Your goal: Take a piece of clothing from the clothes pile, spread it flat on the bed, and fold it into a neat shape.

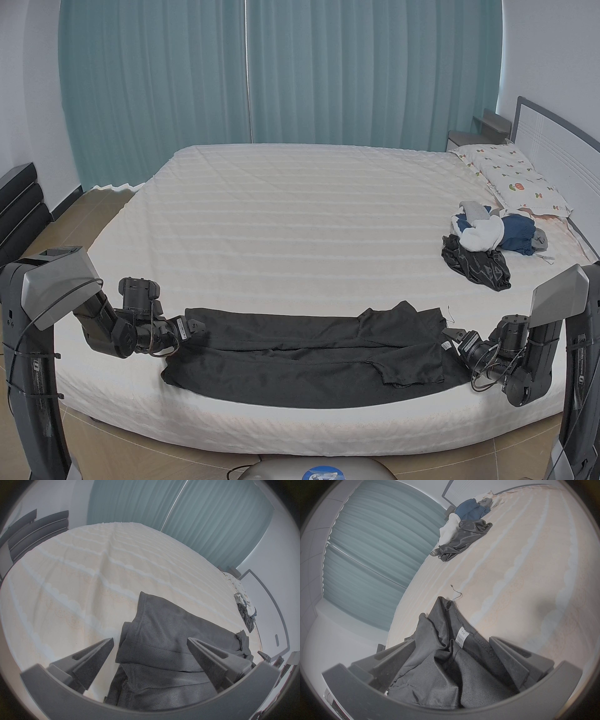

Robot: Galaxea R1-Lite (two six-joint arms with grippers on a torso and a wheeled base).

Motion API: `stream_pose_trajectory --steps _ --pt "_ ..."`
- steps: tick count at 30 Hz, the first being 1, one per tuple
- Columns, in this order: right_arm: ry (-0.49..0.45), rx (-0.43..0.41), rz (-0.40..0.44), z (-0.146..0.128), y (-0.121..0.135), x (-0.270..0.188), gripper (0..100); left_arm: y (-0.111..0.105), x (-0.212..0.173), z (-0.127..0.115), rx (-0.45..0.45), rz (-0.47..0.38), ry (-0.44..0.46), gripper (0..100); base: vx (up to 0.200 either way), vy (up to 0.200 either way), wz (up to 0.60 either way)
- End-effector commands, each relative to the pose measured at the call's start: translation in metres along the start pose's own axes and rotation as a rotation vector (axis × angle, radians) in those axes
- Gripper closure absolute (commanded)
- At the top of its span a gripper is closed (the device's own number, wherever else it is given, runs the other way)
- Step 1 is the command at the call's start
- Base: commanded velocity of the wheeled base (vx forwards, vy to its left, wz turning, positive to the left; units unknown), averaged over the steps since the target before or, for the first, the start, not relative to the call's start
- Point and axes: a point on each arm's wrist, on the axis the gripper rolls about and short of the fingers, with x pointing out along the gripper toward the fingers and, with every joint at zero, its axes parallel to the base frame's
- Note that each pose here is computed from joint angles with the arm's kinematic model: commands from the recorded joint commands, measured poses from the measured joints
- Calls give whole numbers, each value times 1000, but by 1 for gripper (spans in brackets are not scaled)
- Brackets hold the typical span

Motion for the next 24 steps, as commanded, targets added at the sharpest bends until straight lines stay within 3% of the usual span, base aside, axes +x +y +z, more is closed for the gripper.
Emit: stream_pose_trajectory --steps 1,19,20,24 --pt "-4 -2 6 0 0 0 0 -2 5 -6 10 -2 19 0 0 0 0" --pt "-5 -2 7 0 1 1 0 -6 22 -14 27 -11 42 0 0 0 0" --pt "-5 -2 7 0 1 1 0 -6 22 -14 27 -11 42 100 0 0 0" --pt "-4 -2 6 0 0 0 0 -6 20 -14 25 -12 39 100 0 0 0"
